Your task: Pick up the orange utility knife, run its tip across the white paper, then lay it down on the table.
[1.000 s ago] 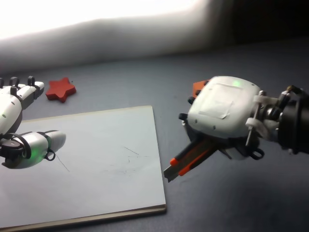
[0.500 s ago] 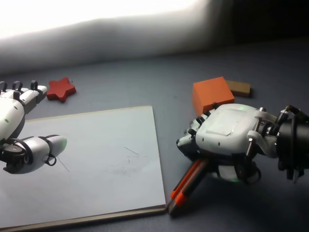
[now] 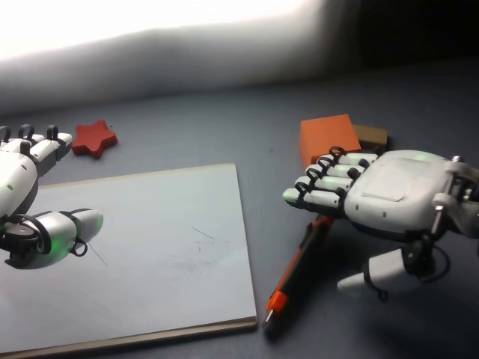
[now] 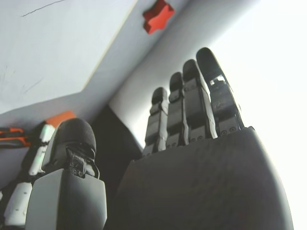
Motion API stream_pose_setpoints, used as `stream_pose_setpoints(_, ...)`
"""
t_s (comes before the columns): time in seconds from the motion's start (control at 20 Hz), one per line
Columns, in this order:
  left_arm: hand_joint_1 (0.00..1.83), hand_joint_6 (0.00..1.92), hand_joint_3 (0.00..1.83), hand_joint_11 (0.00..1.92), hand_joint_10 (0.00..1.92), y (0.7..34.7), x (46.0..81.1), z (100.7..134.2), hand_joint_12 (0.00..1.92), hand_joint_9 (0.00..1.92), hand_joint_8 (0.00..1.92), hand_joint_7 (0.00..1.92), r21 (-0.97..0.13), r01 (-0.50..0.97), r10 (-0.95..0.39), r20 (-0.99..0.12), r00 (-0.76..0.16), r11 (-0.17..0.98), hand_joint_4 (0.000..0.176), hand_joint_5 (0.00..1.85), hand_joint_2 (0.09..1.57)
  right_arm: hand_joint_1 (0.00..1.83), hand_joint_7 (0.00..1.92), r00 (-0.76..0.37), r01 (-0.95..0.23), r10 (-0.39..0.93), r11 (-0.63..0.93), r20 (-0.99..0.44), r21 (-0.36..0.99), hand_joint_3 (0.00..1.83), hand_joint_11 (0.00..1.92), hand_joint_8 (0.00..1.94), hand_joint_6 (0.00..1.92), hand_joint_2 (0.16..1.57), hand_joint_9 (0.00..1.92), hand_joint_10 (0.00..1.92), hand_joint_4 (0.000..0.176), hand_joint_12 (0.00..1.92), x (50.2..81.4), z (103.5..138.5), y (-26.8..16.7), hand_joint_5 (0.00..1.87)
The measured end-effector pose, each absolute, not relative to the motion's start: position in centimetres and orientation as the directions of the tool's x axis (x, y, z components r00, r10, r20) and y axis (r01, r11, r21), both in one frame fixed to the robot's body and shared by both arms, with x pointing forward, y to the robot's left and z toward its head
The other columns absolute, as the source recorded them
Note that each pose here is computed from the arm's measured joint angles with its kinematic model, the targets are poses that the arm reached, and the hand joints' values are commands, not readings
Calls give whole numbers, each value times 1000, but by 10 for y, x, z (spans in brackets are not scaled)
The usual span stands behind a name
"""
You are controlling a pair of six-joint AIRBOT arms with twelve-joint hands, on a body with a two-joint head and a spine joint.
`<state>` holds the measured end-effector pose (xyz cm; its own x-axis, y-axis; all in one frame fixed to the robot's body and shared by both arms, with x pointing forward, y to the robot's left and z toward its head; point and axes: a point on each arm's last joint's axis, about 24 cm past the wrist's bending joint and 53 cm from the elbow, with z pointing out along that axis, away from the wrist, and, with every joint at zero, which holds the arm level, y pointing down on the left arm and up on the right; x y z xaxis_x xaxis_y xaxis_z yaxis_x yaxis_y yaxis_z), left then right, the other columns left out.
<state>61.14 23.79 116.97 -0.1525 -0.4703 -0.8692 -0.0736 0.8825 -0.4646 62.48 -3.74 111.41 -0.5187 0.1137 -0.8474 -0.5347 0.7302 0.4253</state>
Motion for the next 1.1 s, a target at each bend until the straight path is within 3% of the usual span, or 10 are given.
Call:
stream_pose_setpoints(0.2,182,9,1,0,9,238,611,1170,899,232,5,182,-465,-73,-470,-869,-152,882,40,124,1275,66,65,-565,-493,167,718,-808,492,12,3,22,12,1116,28,11,0,2,602,1142,-58,29)
stream_pose_setpoints(0.3,191,36,0,0,49,238,612,1170,1158,367,38,372,-467,-75,-473,-868,-151,881,23,262,1269,2,256,-605,-442,205,718,-769,538,0,0,39,38,1146,216,51,0,470,591,1154,-75,212)
stream_pose_setpoints(0.35,233,86,0,1,117,237,612,1172,1353,528,90,567,-469,-71,-474,-868,-148,880,8,442,1258,0,484,-627,-403,236,717,-742,569,3,0,121,133,1169,409,173,0,1077,585,1161,-86,396)
stream_pose_setpoints(0.4,252,137,0,75,424,237,613,1175,1488,594,214,712,-474,-67,-479,-866,-142,878,0,608,1267,0,464,-659,-342,283,713,-697,612,1,0,784,1015,1212,235,1161,0,1664,577,1165,-101,251)
stream_pose_setpoints(0.45,281,204,0,178,862,236,613,1175,1586,563,562,700,-476,-66,-481,-866,-140,877,0,703,1265,30,516,-671,-307,309,712,-674,632,0,30,1196,1366,1211,342,1419,0,1815,572,1166,-110,322)
stream_pose_setpoints(0.5,273,485,1,266,1279,236,613,1175,1764,576,1030,681,-476,-66,-481,-866,-140,877,0,744,1272,7,646,-684,-274,329,711,-652,647,5,219,1414,1437,1233,489,1592,0,1900,566,1167,-118,519)
stream_pose_setpoints(0.75,280,1239,14,426,1769,232,614,1177,1910,618,1539,722,-478,-44,-478,-861,-173,877,0,731,1337,24,852,-651,-176,418,729,-633,661,16,581,1713,1597,1279,762,1890,0,1920,559,1182,-169,729)
stream_pose_setpoints(0.8,623,1627,125,548,1810,229,615,1179,1919,750,1574,847,-475,-37,-474,-863,-174,879,115,578,1319,4,982,-640,-142,468,708,-610,692,24,809,1782,1742,1329,918,1915,0,1921,562,1187,-176,839)
stream_pose_setpoints(0.85,694,1750,227,622,1849,223,616,1182,1921,817,1604,915,-476,-18,-471,-863,-181,879,174,529,1290,0,1058,-622,-81,557,653,-550,753,17,929,1818,1828,1355,1025,1921,0,1921,568,1194,-183,845)
stream_pose_setpoints(1.1,692,1830,559,702,1921,197,620,1202,1921,859,1731,913,-460,78,-439,-877,-196,884,176,537,1146,0,1013,-601,-19,653,565,-461,825,21,903,1825,1856,1419,981,1921,0,1921,577,1201,-182,761)
